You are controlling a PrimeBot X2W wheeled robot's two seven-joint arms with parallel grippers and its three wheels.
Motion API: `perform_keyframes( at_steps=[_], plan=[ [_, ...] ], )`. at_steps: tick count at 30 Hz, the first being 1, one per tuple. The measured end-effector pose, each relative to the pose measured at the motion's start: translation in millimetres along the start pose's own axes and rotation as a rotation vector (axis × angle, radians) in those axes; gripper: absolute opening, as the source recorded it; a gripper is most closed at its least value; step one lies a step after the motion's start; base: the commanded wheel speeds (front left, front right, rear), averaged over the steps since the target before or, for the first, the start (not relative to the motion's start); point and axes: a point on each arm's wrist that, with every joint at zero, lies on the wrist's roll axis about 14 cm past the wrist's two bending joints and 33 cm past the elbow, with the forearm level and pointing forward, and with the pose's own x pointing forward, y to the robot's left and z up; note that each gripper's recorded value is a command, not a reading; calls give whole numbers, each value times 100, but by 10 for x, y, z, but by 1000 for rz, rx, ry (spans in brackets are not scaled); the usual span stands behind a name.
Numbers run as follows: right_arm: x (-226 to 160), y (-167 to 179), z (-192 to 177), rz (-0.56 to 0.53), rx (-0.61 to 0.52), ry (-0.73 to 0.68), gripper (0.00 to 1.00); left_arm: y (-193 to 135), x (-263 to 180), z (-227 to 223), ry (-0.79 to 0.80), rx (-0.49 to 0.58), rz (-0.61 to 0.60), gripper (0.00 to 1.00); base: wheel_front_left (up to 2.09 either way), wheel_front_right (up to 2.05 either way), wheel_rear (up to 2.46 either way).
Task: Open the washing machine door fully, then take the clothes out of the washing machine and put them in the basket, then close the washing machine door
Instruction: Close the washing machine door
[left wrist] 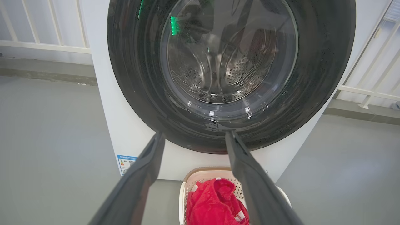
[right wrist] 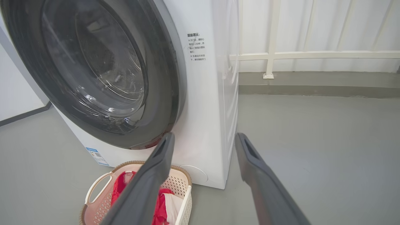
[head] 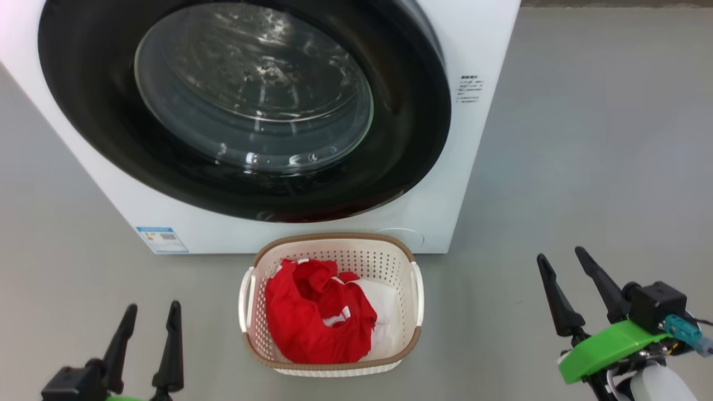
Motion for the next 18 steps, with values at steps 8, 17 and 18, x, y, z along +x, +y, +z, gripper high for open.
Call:
perform_keyframes(
  at_steps=[8, 17, 18],
  plan=[
    [-216, -159, 21, -56, -1, -3, 100, -35, -34, -6, 2, 6, -12, 100, 0, 0, 0],
    [-397, -242, -2, -91, 1, 4, 100, -80, -58, 4, -2, 28, -28, 100, 0, 0, 0],
    [-415, -251, -9, -95, -1, 6, 100, -87, -60, -4, 1, 31, -30, 100, 0, 0, 0]
  ],
)
